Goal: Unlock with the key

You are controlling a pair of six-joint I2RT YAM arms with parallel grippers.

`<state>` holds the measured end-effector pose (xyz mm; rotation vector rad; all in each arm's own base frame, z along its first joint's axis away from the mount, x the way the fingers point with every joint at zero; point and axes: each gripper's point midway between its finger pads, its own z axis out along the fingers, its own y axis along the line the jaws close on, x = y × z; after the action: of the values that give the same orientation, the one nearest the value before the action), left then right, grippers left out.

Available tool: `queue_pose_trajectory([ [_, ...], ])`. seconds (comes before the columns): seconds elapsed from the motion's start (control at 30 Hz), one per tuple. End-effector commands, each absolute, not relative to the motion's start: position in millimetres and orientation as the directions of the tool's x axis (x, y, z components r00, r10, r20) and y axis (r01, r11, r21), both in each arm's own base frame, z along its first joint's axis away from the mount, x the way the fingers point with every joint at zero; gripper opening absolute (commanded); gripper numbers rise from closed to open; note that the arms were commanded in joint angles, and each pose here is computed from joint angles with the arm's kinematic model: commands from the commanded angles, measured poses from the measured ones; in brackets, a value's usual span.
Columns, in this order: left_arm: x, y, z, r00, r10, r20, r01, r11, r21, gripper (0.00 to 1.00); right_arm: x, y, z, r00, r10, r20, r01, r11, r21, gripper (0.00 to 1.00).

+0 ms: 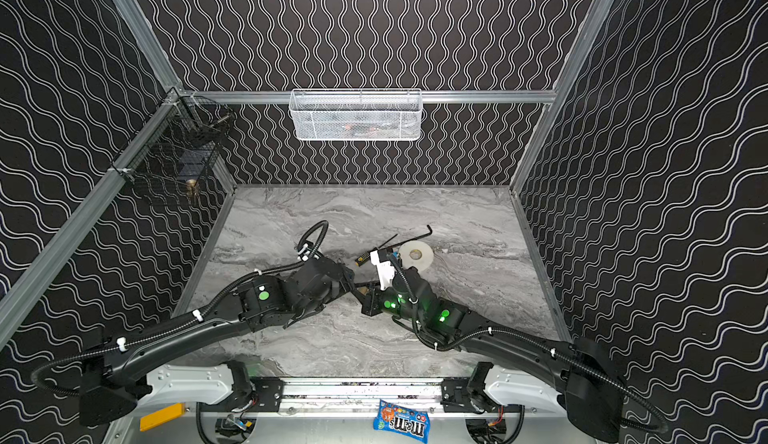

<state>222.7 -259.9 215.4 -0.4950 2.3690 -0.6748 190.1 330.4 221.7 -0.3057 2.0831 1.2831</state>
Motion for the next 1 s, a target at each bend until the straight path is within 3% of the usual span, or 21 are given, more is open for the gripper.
queue_pose_trajectory([
  [0.0,225.6,-266.3,217.7,-0.726,-0.543,-0.423,-0.2,0.754,-0.625,0.66,191.0,336.2,241.2,-0.733,0.183,-0.655,-0.539,0.43,0.724,0.0],
  [0.43,233.4,-277.1,223.6,-0.721,-0.547,-0.424,-0.188,0.744,-0.641,0.46,189.3,333.9,238.7,-0.732,0.181,-0.656,-0.54,0.433,0.722,0.0],
  [0.87,235.9,-277.7,227.3,-0.722,-0.508,-0.469,-0.137,0.77,-0.623,0.14,189.0,333.8,241.2,-0.721,0.15,-0.677,-0.558,0.453,0.695,0.0],
  [0.97,237.9,-271.7,232.5,-0.706,-0.48,-0.521,-0.094,0.793,-0.602,0.09,188.8,330.7,245.1,-0.713,0.145,-0.686,-0.564,0.464,0.684,0.19],
])
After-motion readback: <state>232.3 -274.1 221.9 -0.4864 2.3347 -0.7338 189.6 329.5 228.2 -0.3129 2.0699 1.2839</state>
